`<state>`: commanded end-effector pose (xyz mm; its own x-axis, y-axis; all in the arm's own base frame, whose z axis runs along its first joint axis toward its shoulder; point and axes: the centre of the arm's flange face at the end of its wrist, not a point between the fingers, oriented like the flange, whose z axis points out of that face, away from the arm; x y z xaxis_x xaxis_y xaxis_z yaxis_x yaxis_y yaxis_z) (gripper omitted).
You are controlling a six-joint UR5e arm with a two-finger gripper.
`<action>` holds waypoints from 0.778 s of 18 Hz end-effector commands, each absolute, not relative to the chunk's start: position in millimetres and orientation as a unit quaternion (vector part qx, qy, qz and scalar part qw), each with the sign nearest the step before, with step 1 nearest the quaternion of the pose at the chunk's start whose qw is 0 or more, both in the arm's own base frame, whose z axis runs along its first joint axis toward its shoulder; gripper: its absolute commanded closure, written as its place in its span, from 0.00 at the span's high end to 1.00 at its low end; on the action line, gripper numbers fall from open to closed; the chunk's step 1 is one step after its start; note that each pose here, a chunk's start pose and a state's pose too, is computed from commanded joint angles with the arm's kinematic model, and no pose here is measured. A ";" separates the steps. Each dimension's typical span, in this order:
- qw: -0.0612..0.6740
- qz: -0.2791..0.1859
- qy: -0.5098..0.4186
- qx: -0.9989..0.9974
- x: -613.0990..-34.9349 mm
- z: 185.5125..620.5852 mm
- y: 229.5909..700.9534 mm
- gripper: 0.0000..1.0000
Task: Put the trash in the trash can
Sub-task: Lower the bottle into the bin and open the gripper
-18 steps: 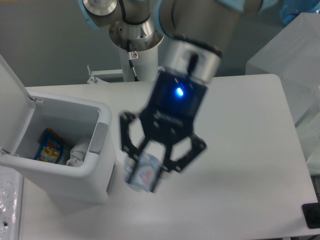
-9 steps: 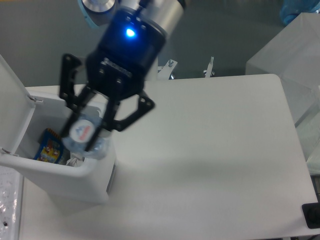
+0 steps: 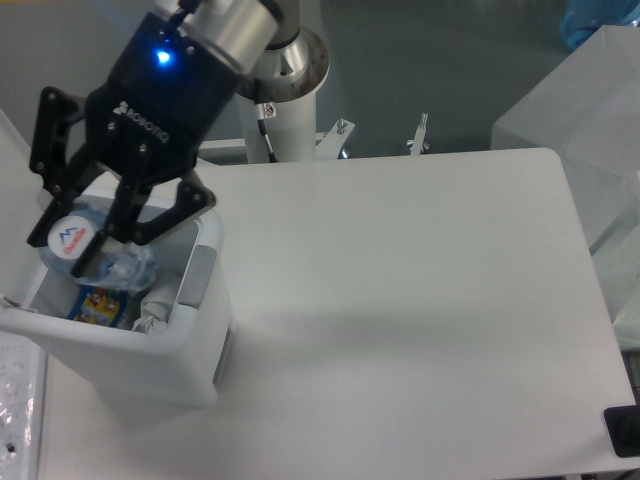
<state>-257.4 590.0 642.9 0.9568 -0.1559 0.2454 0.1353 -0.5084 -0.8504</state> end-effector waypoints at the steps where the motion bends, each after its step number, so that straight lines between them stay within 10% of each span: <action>1: 0.492 -0.150 0.004 -0.857 -257.1 637.2 589.6 0.21; 7: 0.481 -0.149 0.020 -0.864 -246.9 613.6 578.4 0.46; 11: 0.474 -0.145 0.037 -0.868 -240.2 595.7 568.4 0.99; 14: 0.475 -0.139 0.034 -0.868 -248.1 597.1 565.0 1.00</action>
